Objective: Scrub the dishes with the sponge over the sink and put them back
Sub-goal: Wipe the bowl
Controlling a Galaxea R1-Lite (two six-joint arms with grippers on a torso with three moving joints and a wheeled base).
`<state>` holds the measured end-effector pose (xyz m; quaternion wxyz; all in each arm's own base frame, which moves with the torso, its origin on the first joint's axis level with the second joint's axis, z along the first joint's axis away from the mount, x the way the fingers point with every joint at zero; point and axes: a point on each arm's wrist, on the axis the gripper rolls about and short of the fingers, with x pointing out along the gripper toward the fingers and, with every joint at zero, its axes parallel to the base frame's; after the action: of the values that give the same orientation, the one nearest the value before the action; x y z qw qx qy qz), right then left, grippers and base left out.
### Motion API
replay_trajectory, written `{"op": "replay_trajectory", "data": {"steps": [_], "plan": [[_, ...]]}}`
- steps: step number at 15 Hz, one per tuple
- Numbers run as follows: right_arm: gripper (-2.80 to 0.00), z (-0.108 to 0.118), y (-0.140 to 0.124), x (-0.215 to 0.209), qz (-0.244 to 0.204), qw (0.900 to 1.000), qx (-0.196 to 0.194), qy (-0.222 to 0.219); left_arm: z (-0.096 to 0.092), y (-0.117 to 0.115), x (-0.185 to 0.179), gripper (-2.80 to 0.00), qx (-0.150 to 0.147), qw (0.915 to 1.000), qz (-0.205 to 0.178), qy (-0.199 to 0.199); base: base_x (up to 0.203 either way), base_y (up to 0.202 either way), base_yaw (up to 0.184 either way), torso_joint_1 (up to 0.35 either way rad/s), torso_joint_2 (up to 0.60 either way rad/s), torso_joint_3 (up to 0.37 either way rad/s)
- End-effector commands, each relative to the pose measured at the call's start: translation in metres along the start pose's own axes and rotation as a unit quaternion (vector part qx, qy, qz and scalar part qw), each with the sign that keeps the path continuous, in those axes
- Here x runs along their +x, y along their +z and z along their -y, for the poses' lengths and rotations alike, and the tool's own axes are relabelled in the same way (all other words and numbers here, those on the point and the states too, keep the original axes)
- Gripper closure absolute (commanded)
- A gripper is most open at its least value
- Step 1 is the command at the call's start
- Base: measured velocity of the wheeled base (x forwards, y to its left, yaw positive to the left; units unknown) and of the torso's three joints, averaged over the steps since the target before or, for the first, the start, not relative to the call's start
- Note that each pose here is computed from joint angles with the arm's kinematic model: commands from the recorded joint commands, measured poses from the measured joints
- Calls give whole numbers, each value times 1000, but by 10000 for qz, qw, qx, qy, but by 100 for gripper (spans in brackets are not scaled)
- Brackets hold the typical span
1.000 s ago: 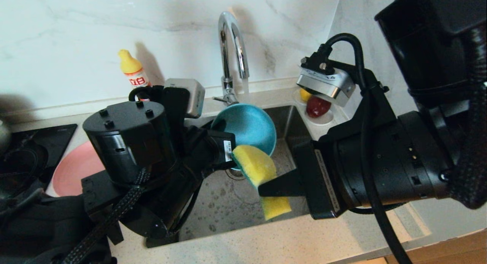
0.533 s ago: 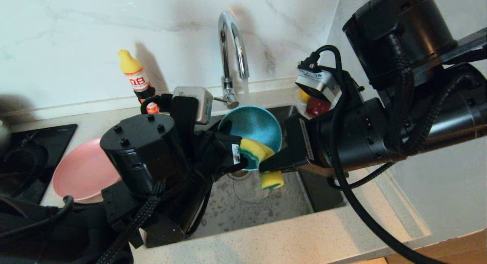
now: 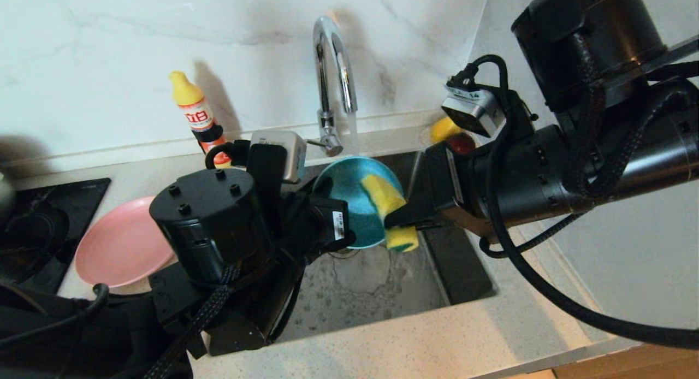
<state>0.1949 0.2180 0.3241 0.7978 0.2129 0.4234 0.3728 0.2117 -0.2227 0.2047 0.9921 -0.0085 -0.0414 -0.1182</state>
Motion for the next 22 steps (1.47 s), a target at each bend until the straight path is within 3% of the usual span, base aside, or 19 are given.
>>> {"op": "replay_trajectory", "data": {"steps": [1,14,22], "plan": [[0,1,-3,-11,-18,10000,43,-32,0,4,3,0,-62,9999,88,51,0,0,0,0,0,0],[0,14,27,21,81,9996,220,-150,1,5,-3,0,-94,9998,165,-10,0,0,0,0,0,0],[0,3,37,14,216,9995,209,81,4,4,-4,0,-66,9999,139,-60,0,0,0,0,0,0]]}}
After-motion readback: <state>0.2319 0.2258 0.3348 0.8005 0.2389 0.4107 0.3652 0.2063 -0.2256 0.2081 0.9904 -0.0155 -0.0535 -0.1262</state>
